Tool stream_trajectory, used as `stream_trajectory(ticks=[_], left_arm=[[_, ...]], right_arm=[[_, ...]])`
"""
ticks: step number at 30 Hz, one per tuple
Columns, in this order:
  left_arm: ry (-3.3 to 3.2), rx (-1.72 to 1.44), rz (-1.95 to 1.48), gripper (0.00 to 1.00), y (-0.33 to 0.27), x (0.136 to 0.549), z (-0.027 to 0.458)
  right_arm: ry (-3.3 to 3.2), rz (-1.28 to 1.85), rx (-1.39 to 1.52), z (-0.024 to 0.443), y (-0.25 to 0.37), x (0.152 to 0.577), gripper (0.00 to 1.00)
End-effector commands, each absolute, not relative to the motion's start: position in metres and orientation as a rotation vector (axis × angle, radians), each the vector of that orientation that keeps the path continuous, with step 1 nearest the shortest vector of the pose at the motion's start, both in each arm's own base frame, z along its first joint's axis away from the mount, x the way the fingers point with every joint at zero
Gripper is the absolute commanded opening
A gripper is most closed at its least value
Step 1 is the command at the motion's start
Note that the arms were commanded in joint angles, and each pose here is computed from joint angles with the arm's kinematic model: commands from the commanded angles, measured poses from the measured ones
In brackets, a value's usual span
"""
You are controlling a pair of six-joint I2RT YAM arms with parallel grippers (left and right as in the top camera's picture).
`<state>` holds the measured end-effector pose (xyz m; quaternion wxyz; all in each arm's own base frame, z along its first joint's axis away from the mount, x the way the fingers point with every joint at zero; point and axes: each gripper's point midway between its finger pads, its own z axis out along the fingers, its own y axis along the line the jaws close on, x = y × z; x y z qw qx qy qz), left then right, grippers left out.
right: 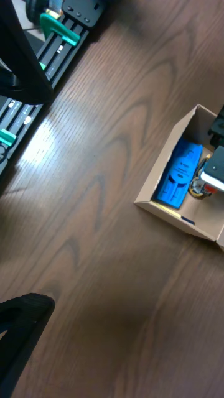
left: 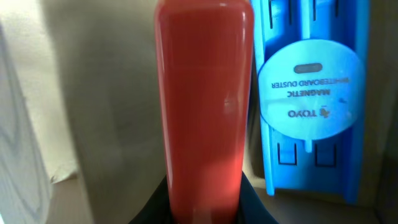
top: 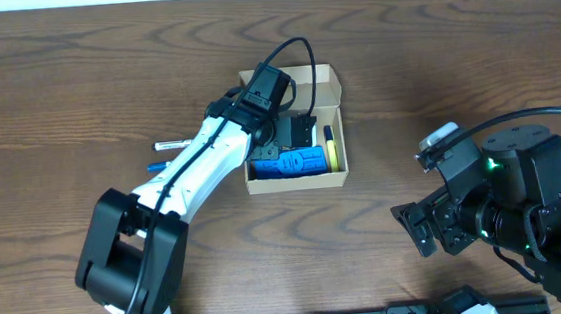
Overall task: Pack container
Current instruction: 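Carry the red stapler into the box and release it, then move the left gripper to the blue-capped marker and grasp it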
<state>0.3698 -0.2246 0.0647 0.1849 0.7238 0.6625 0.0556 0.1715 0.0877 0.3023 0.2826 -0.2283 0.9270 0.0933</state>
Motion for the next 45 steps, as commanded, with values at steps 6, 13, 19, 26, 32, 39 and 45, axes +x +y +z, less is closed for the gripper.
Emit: stream_trajectory(ticks=[6, 13, 19, 26, 32, 39, 45], left_arm=[[1.853, 2.046, 0.172, 0.13, -0.229, 0.378, 0.061], [1.92, 1.974, 0.158, 0.53, -0.229, 0.379, 0.062], [2.057, 1.796, 0.112, 0.53, -0.232, 0.379, 0.072], [2.132, 1.544, 0.057, 0.58, -0.236, 0.372, 0.146], [2.155, 1.297, 0.049, 0.59, -0.211, 0.357, 0.217], [2.424, 0.689, 0.002, 0.58, -0.139, 0.343, 0.247], [2.616, -0.066, -0.046, 0.68, -0.071, 0.345, 0.231]], right_arm=[[2.485, 0.248, -0.583, 0.303, 0.085, 0.172, 0.99], [2.485, 0.248, -0.583, 0.303, 0.085, 0.172, 0.99], [2.485, 0.248, -0.583, 0.303, 0.085, 0.172, 0.99], [2.485, 0.248, -0.583, 0.303, 0.085, 0.172, 0.99], [2.485, 0.248, -0.583, 0.303, 0.085, 0.172, 0.99], [2.485, 0.248, -0.583, 0.303, 0.085, 0.172, 0.99], [2.485, 0.248, -0.583, 0.303, 0.085, 0.172, 0.99]])
